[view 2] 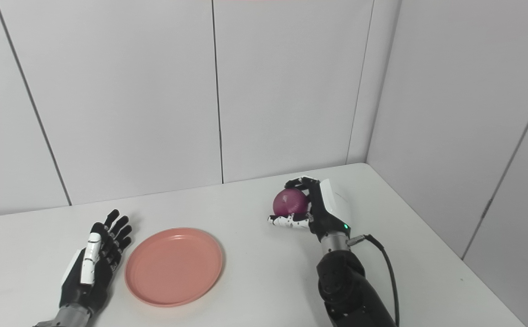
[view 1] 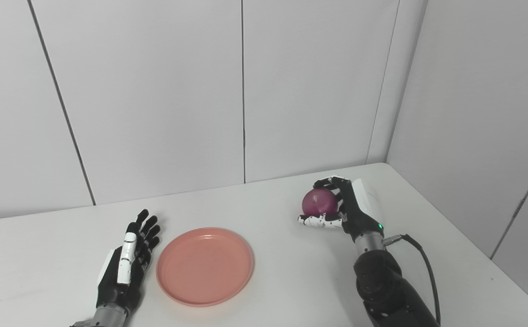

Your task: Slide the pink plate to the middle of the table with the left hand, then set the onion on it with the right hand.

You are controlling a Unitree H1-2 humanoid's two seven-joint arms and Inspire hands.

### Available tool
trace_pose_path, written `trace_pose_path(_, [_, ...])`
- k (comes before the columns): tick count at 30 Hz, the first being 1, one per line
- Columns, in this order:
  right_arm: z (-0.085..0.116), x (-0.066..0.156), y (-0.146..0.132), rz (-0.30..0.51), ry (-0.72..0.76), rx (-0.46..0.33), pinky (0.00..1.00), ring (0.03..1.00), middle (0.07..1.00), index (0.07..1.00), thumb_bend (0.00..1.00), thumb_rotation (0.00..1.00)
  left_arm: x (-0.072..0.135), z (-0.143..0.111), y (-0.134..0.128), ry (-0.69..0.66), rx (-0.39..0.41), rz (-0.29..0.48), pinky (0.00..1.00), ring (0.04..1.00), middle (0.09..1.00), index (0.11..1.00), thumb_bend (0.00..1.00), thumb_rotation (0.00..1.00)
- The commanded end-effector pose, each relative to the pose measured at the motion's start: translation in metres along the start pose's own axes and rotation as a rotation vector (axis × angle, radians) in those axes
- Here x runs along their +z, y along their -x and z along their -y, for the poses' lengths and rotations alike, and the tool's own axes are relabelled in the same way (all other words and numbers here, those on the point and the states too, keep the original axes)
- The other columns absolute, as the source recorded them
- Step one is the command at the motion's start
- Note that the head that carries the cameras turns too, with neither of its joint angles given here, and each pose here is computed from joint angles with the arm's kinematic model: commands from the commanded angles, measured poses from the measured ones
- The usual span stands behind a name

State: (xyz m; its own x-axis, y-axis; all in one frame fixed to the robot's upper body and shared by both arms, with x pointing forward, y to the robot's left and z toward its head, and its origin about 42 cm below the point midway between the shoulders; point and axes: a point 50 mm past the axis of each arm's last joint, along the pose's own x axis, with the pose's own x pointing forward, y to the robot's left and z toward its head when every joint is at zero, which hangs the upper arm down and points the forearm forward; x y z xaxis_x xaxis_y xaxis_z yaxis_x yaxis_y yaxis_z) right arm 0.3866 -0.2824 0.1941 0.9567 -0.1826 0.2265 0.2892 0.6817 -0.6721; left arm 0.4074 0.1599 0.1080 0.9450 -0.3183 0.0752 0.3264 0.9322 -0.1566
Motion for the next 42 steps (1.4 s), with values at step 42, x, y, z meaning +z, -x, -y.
trace_pose_path(42, [-0.122, 0.110, -0.007, 0.351, -0.041, 0.341, 0.25, 0.361, 0.453, 0.545, 0.50, 0.00, 0.027, 0.031, -0.011, -0.046, 0.009, 0.103, 1.00, 0.990, 0.983, 0.980, 0.63, 1.00])
